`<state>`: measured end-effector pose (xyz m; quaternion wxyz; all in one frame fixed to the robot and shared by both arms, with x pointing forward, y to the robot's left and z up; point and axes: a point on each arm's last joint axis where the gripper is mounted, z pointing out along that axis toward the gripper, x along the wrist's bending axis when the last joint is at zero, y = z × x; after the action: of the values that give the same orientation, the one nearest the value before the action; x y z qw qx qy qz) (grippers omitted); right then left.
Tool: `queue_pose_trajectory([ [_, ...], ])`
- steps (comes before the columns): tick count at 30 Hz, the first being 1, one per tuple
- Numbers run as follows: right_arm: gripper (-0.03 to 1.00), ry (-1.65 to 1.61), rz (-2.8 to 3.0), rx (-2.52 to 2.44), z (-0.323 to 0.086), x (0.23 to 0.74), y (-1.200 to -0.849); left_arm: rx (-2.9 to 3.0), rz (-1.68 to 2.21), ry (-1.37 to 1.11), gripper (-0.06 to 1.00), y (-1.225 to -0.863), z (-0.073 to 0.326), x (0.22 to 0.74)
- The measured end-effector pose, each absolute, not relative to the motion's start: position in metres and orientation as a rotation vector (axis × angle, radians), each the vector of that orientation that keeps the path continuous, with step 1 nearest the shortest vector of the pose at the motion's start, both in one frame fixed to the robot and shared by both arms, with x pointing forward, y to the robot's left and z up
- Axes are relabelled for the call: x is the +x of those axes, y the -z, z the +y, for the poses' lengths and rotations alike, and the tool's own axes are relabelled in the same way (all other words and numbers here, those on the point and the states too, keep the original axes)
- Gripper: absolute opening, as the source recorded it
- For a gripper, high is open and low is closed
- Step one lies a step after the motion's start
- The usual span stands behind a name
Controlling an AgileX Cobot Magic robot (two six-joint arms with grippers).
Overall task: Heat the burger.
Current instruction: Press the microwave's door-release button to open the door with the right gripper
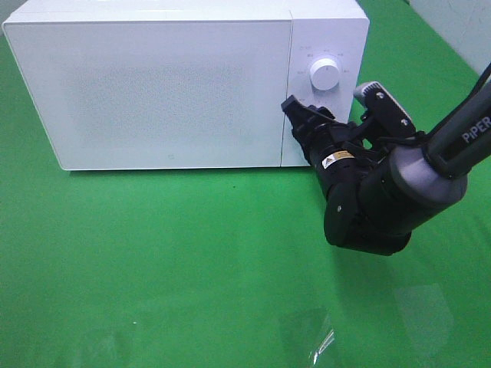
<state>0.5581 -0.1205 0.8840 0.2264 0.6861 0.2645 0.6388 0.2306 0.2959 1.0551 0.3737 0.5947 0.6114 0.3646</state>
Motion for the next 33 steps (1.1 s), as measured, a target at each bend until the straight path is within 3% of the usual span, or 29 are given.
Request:
queue_pose_trajectory([
  [11,0.42,-2.169,0.059,2.328,-0.1214,0.5577,-0.8827,1.523,1.566,-0.934,0.82,-1.0551,0.2959,0.2306],
  [33,0.42,-2.180,0.021,2.332,-0.1224,0.5576,-0.8821,1.523,1.566,-0.934,0.82,-1.0551,0.2959,0.2306],
])
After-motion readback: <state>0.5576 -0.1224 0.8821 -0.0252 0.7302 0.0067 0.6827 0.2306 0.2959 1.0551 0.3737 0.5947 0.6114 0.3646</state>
